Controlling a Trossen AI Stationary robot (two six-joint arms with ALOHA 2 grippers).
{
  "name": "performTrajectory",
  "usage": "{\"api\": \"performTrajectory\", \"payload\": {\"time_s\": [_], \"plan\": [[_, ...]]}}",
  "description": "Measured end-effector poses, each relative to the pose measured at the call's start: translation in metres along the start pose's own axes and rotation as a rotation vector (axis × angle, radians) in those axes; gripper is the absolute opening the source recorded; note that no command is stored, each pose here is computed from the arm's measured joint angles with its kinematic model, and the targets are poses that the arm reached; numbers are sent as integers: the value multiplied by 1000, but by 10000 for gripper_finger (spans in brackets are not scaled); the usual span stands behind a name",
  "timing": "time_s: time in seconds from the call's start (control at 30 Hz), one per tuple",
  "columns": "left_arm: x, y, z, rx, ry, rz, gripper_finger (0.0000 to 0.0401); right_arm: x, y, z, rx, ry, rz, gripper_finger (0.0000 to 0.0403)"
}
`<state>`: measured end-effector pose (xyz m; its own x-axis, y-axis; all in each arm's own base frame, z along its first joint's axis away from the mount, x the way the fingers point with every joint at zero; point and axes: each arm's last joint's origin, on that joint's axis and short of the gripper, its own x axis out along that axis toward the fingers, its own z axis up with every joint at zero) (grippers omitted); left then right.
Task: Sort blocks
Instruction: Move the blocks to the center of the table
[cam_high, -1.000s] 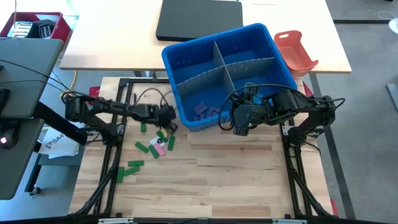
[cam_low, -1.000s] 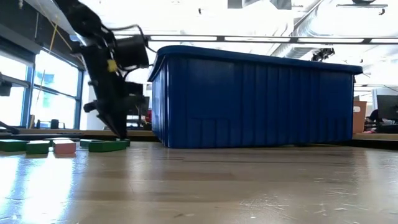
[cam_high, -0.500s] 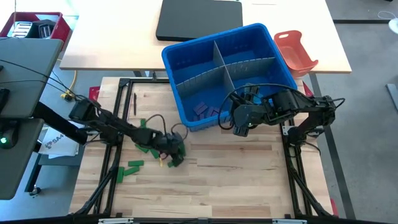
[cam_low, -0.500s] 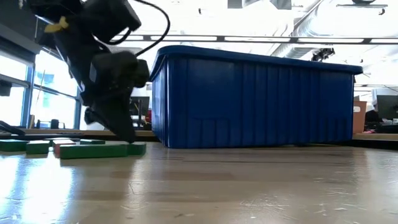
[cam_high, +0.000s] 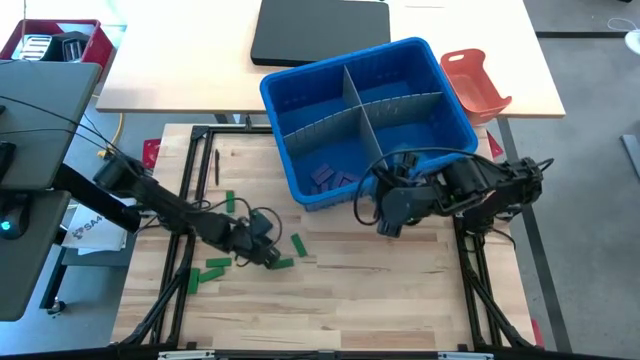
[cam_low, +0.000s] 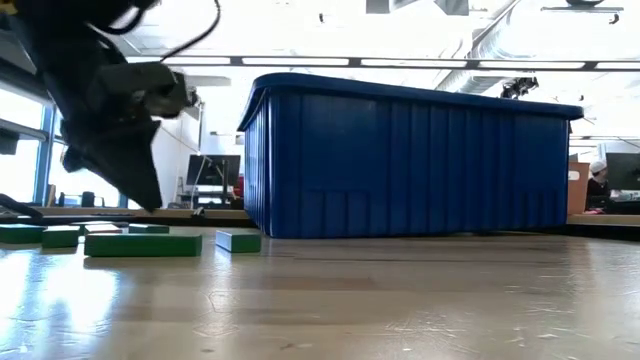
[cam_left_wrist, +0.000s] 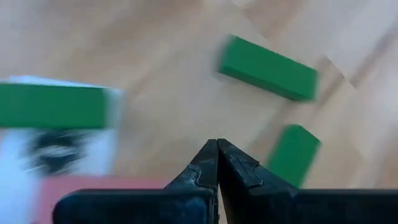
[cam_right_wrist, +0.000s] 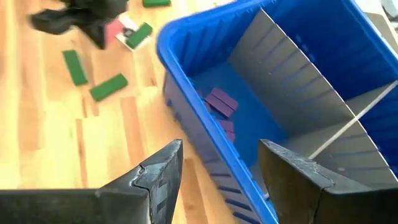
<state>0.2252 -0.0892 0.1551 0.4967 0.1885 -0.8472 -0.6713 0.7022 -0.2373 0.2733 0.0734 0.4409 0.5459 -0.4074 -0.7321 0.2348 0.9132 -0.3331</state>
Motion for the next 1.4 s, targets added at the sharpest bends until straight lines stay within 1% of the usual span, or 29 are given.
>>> {"api": "performTrajectory", "payload": {"time_s": [0.17, 0.23, 0.33, 0.4, 0.53, 0.63, 0.7, 0.8, 0.83, 0.93, 0.97, 1.03, 1.07, 1.13, 1.2, 1.33, 1.4], "plan": [[-17, 9, -1, -52, -45, 63, 0, -4, 7, 1, -15, -31, 22, 204], [-18, 17, 1, -67, -60, 130, 0, -5, 8, 1, -17, -32, 24, 204], [-13, 31, 4, -61, -9, 259, 0, -5, 8, 1, -16, -33, 23, 204], [-8, 35, 7, -30, 23, 290, 0, -5, 8, 1, -16, -33, 23, 204], [5, 34, 15, 8, 59, 269, 0, -5, 8, 1, -16, -33, 24, 204], [14, 37, 19, 26, 70, 292, 0, -5, 8, 1, -16, -33, 24, 204], [20, 38, 22, 35, 68, 306, 0, -5, 8, 1, -16, -33, 23, 204], [27, 35, 25, 63, 51, 284, 0, -5, 8, 1, -16, -33, 23, 204], [28, 33, 26, 70, 43, 259, 0, -5, 8, 1, -16, -33, 23, 204], [31, 22, 25, 108, 62, 132, 0, -5, 8, 1, -16, -32, 23, 204], [31, 16, 26, 132, 55, 71, 0, -5, 8, 1, -16, -33, 23, 204], [28, 2, 28, 197, -5, -50, 0, -5, 8, 1, -16, -33, 23, 204], [27, -4, 28, 212, -32, -90, 0, -5, 8, 1, -16, -33, 23, 204], [25, -8, 27, 207, -52, -116, 0, -5, 8, 1, -16, -33, 23, 204], [24, -6, 26, 193, -44, -94, 0, -5, 8, 1, -17, -32, 23, 204], [26, 11, 21, 160, -12, 84, 0, -5, 8, 1, -17, -32, 23, 204], [26, 17, 22, 147, 0, 139, 0, -5, 8, 1, -17, -32, 23, 204]]}}
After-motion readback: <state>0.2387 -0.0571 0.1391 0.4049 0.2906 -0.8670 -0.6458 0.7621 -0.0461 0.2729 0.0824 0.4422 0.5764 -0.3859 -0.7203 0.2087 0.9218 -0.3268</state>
